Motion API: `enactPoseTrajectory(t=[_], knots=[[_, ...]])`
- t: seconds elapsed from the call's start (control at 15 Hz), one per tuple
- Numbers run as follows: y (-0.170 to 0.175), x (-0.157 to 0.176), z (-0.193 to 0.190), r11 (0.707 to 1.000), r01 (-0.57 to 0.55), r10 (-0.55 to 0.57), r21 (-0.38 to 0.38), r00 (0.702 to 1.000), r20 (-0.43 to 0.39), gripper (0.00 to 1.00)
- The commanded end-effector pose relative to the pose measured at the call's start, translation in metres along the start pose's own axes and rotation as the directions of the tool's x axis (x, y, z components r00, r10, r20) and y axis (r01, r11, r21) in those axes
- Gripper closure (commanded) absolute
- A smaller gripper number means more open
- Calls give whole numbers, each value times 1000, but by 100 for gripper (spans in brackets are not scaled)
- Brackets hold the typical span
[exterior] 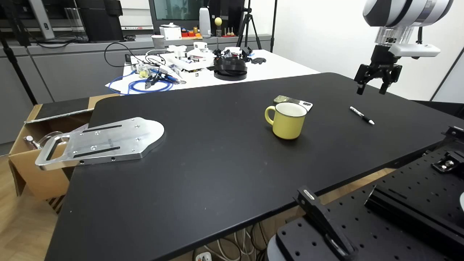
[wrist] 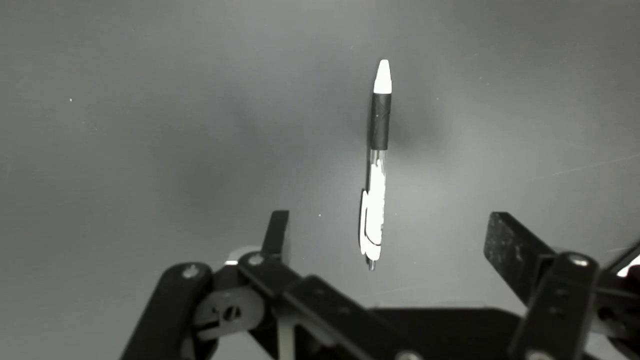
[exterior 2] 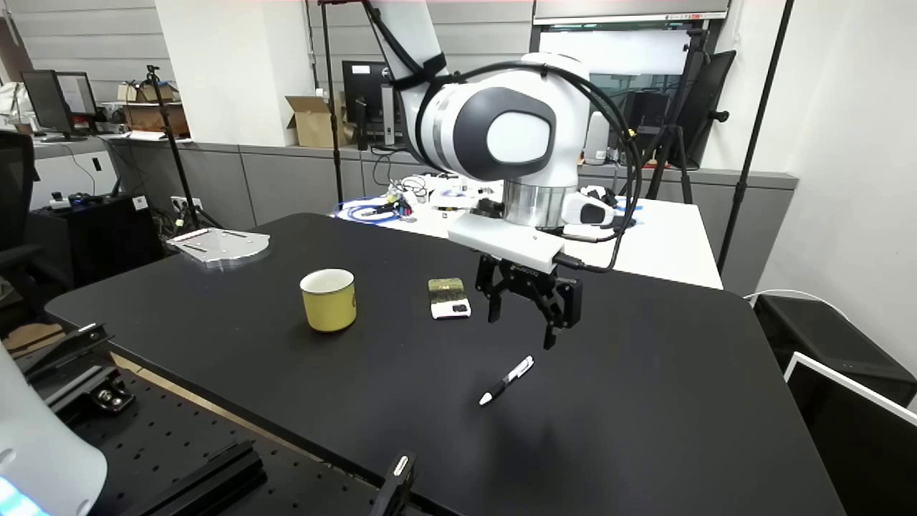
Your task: Put the pen in the cup
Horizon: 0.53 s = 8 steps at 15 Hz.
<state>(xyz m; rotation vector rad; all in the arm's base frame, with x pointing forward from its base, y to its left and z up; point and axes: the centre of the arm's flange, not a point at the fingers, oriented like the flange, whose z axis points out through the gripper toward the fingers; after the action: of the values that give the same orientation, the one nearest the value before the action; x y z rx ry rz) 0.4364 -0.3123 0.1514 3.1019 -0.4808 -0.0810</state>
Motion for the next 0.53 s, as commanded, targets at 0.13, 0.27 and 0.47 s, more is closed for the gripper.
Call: enactPoseTrajectory(t=[0.13,0.27,0.47], knots=[[-3,0,8,1000,-1,2,28,1000,-23,0],[-4,-1,16,999,-1,2,38,1000,-29,0],[-6,-1,28,999,-4,5,41,1000,-26,0]])
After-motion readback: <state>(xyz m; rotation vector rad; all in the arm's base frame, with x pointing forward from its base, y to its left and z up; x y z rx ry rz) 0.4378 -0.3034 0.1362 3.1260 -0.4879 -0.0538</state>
